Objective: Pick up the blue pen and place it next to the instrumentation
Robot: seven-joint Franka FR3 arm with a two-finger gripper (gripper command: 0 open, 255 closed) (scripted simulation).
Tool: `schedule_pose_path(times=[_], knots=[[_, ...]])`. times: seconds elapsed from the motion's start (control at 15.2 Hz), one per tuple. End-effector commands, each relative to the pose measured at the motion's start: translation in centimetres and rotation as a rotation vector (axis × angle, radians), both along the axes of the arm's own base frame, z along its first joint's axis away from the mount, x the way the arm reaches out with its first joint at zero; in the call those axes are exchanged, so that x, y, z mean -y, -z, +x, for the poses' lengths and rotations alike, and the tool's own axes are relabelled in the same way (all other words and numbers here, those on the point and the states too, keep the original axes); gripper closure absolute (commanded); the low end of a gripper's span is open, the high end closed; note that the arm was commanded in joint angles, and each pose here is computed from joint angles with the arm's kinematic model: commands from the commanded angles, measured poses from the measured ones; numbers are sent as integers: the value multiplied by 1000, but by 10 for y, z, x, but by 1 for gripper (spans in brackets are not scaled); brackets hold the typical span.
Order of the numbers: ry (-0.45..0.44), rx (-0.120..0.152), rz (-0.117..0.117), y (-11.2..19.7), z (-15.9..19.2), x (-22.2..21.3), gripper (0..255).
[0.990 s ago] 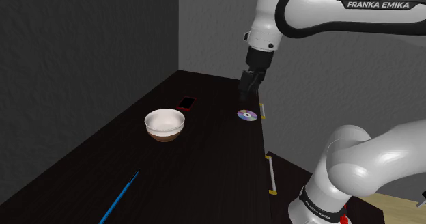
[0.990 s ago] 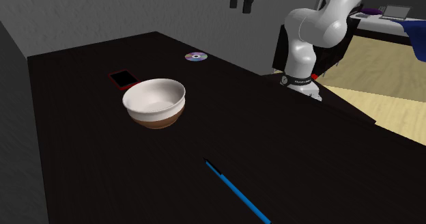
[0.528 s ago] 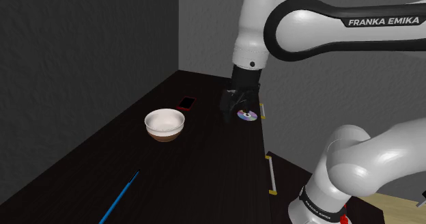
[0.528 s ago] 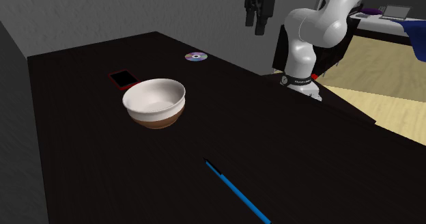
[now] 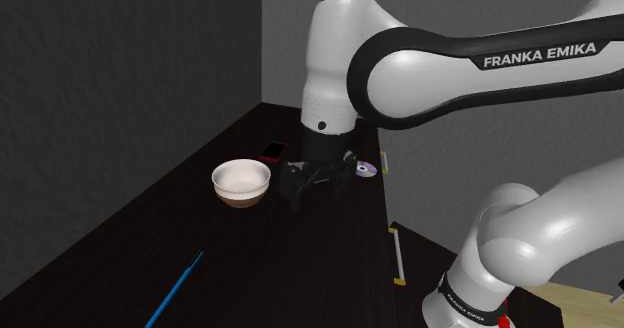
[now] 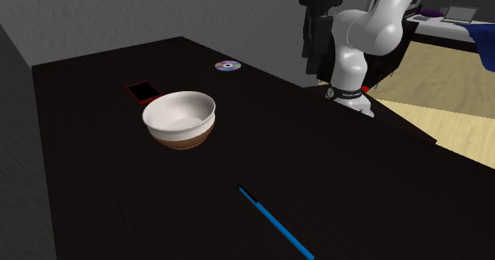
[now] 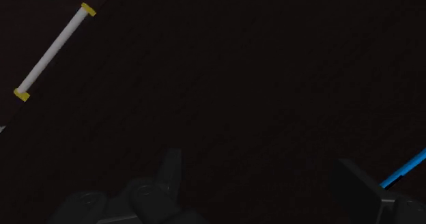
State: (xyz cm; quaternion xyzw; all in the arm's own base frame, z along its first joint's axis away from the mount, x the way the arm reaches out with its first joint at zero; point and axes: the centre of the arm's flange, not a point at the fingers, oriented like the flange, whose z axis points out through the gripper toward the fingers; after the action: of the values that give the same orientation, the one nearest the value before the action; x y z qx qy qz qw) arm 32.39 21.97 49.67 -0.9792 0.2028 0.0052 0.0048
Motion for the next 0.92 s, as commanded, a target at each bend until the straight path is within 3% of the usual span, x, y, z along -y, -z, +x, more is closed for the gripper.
schedule_pose_path(times=[0.0,0.86], knots=[[66,-8,4,11,4,-27,0],[456,-54,22,71,77,-167,0]])
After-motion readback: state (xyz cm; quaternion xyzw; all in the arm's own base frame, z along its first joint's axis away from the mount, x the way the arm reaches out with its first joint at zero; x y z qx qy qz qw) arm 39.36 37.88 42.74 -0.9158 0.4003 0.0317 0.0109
